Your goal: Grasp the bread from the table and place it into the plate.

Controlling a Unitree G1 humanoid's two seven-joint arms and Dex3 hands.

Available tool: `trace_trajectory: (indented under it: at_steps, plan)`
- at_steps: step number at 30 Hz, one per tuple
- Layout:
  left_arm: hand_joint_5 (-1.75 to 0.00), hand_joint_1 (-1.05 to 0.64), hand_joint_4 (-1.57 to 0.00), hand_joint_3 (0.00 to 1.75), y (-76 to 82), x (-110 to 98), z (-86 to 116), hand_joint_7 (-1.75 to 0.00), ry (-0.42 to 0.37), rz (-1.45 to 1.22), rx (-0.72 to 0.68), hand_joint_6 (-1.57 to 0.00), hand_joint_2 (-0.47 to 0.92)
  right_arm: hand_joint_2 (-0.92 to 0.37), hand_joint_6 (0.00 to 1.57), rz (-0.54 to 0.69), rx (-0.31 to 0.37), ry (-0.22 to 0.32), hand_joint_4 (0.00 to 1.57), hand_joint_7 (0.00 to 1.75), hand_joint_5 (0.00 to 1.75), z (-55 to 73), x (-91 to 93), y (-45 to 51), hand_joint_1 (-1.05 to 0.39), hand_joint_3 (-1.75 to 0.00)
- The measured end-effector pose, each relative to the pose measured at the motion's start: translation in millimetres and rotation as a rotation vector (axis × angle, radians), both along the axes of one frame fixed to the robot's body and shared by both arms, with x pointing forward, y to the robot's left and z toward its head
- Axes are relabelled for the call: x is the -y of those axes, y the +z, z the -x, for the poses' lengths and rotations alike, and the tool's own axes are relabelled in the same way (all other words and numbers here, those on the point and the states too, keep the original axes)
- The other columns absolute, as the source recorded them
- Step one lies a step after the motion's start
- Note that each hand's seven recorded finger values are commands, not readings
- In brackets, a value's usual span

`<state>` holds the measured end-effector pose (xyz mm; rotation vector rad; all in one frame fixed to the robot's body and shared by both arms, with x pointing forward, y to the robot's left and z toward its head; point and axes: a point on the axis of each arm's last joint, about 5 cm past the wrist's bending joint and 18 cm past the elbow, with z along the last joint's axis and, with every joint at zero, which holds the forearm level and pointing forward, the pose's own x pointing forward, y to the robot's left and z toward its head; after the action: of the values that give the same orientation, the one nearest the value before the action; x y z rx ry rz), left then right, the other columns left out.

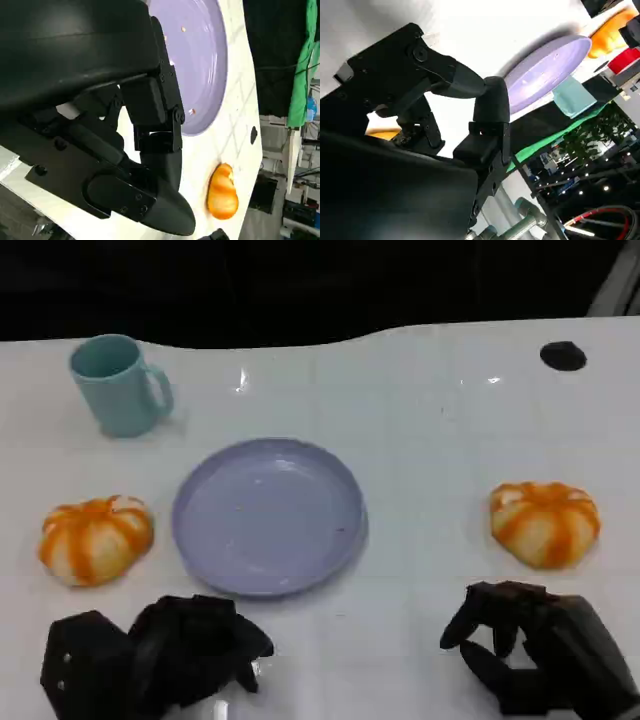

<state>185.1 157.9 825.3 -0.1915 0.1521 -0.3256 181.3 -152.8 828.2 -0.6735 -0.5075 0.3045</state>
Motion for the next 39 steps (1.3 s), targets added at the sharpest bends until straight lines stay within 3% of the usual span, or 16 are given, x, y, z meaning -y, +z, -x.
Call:
trace_trajectory:
  at_steps: [26, 30, 33, 39]
  plan:
    - [-1.49, -1.02, -0.89, 0.05, 0.0, 0, 0, -0.47, 0.0, 0.0, 0.0, -1.45, 0.8, -0.5, 0.78, 0.002, -0.004, -0.002, 0.79, 1.25, 1.72, -0.2, 0.3, -0.7, -0.34, -1.02]
    - [-1.5, -1.02, -0.89, 0.05, 0.0, 0, 0, -0.47, 0.0, 0.0, 0.0, -1.45, 0.8, -0.64, 0.81, -0.002, -0.002, -0.007, 0.77, 0.87, 1.46, -0.7, 0.6, -0.1, -0.34, -0.76]
    - [-1.49, -1.04, -0.9, 0.05, -0.1, 0, 0, -0.47, 0.0, -0.001, 0.0, -1.46, 0.8, -0.73, 0.84, -0.003, 0.007, -0.02, 0.76, 0.52, 1.13, -2.4, 0.8, 2.2, -0.35, -0.58]
    - [-1.47, -1.04, -0.91, 0.04, -0.1, 0, 0, -0.45, -0.001, 0.0, 0.0, -1.46, 0.8, -0.78, 0.78, -0.017, 0.057, -0.047, 0.58, 0.17, 0.71, -5.5, 1.7, 10.9, -0.37, -0.42]
